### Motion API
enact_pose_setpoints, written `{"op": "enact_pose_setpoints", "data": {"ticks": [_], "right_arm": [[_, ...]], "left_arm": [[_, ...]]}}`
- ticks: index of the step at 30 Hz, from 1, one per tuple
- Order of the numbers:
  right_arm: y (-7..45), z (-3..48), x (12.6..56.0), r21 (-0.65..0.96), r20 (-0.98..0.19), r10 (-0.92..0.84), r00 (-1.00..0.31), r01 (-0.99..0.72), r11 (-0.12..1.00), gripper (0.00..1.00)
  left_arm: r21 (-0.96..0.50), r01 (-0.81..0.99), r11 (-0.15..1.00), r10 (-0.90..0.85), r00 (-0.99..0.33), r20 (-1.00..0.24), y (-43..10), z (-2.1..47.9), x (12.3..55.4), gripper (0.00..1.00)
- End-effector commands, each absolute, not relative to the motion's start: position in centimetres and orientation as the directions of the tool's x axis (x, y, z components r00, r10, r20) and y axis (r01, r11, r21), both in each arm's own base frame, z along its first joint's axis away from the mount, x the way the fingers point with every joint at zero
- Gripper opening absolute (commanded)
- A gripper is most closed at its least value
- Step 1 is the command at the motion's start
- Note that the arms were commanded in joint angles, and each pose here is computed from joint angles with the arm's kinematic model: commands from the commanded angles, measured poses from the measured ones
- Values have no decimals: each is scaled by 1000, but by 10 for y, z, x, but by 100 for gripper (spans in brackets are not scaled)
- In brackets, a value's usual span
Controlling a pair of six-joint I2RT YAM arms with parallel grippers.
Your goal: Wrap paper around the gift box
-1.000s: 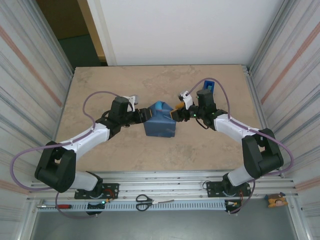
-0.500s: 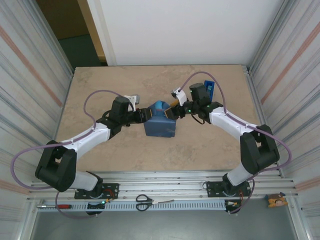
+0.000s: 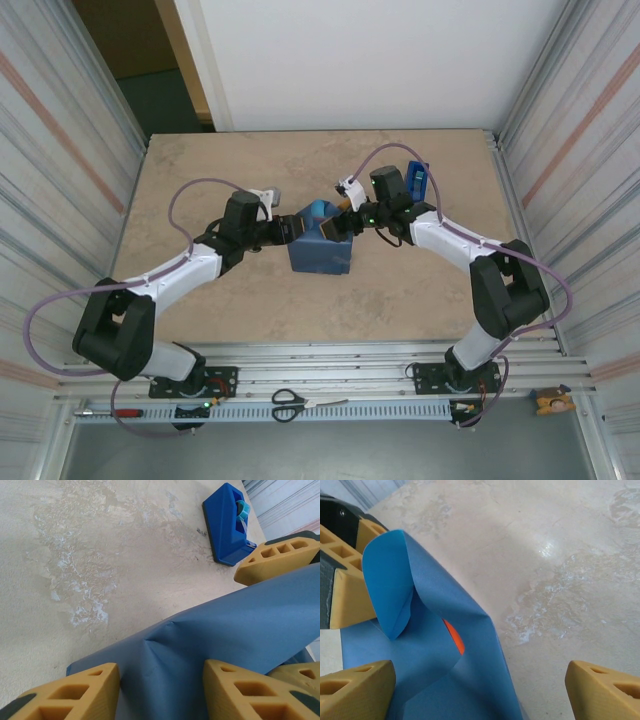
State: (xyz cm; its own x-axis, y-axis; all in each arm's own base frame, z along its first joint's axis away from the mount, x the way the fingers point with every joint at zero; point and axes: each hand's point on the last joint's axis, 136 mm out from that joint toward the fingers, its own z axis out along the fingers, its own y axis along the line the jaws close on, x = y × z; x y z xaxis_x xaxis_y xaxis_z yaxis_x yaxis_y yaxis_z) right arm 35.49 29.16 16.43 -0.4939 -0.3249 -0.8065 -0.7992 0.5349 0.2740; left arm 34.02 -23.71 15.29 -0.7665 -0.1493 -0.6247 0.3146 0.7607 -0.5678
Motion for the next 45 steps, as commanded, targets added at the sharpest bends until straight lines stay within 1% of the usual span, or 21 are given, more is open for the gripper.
{"op": "enact_pose_setpoints", "data": {"ticks": [1,3,5,6,13,19,25,34,38,42,45], "right_arm": [[302,178,358,298,-824,-287,-489,-804,515,87],[306,181,357,299,-826,-283,-487,-805,513,88],[308,179,360,287,-822,-289,-490,-796,534,88],[310,179,360,283,-821,-294,-489,-797,534,99],[315,181,367,263,-833,-276,-480,-782,565,98],[315,178,383,244,-827,-267,-495,-743,624,98],[313,152,380,204,-780,-343,-524,-731,652,100],[306,145,367,195,-766,-360,-532,-727,659,99],[302,135,364,197,-749,-372,-548,-720,665,93],[299,123,357,208,-721,-390,-573,-715,667,88],[297,121,354,210,-719,-391,-574,-716,666,85]], "left_arm": [[-529,241,814,-59,-871,-487,-230,100,310,48],[-527,242,815,-57,-871,-488,-230,99,310,48],[-528,242,814,-55,-873,-485,-230,99,309,47],[-527,241,815,-54,-874,-483,-230,98,308,47],[-529,250,811,-48,-873,-486,-233,99,306,46],[-527,254,811,-47,-869,-492,-233,101,306,45],[-530,262,807,-53,-861,-506,-234,107,306,45],[-524,269,808,-65,-844,-532,-232,121,308,46],[-526,279,803,-70,-833,-548,-233,131,310,47],[-525,298,797,-81,-809,-582,-232,150,314,51],[-539,309,783,-109,-786,-608,-230,170,320,58]]}}
